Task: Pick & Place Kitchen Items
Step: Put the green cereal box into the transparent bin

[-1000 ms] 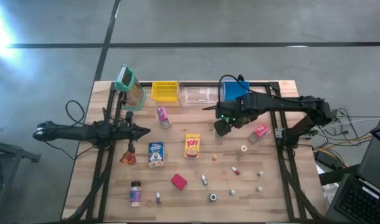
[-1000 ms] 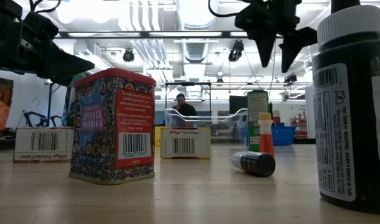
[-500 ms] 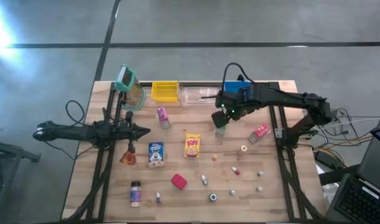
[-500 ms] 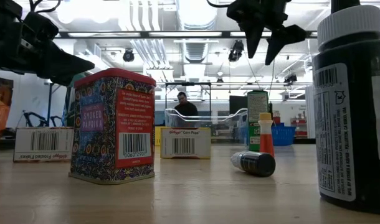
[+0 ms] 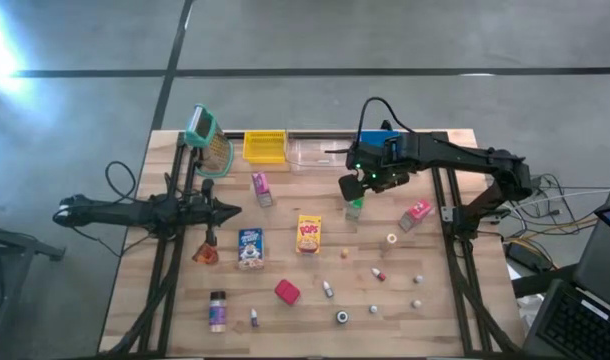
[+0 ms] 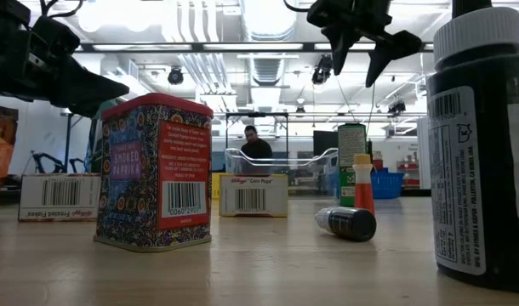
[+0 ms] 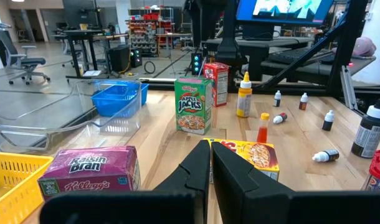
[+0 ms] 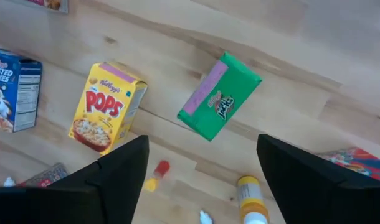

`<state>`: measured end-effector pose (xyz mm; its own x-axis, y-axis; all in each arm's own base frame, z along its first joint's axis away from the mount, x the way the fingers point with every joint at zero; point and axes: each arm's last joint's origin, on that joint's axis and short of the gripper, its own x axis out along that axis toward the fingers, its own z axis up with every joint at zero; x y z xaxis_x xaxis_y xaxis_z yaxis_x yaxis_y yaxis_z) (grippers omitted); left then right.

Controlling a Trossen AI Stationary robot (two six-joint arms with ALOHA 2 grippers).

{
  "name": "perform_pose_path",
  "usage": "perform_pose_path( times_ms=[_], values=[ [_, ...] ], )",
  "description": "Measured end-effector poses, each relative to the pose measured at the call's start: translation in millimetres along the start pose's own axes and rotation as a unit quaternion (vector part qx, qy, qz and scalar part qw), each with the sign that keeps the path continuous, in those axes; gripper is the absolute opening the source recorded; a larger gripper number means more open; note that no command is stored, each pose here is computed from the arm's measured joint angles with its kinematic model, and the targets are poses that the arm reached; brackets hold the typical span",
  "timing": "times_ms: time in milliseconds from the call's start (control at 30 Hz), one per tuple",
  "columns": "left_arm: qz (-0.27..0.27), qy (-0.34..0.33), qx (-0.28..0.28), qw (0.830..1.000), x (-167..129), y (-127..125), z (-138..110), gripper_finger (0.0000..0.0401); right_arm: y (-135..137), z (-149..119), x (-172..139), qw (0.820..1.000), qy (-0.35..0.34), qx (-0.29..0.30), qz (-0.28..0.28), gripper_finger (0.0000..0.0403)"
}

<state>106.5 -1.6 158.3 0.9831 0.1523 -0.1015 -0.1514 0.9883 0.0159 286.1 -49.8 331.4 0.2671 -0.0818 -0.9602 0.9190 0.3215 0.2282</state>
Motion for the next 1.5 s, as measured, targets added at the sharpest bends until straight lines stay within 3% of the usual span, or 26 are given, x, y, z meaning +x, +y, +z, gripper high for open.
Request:
perform_pose_path(
  times_ms=[267, 633, 867, 1133, 1500],
  values=[
    [0.0, 0.0, 0.0, 1.0, 0, 0, 0, 0.0023, -5, 13, 4, 0.998, -0.004, 0.065, -0.008, 0.0311],
    [0.0, 0.0, 0.0, 1.0, 0, 0, 0, 0.0023, 3, 22, 30, 0.996, -0.011, 0.075, -0.04, 0.0289],
    [0.0, 0.0, 0.0, 1.0, 0, 0, 0, 0.0023, 6, 30, 52, 0.993, 0.009, 0.099, -0.069, 0.032],
    [0.0, 0.0, 0.0, 1.0, 0, 0, 0, 0.0023, 6, 31, 55, 0.986, 0.019, 0.148, -0.07, 0.034],
    [0.0, 0.0, 0.0, 1.0, 0, 0, 0, 0.0023, 7, 18, 67, 0.982, 0.014, 0.169, -0.082, 0.0313]
  ],
)
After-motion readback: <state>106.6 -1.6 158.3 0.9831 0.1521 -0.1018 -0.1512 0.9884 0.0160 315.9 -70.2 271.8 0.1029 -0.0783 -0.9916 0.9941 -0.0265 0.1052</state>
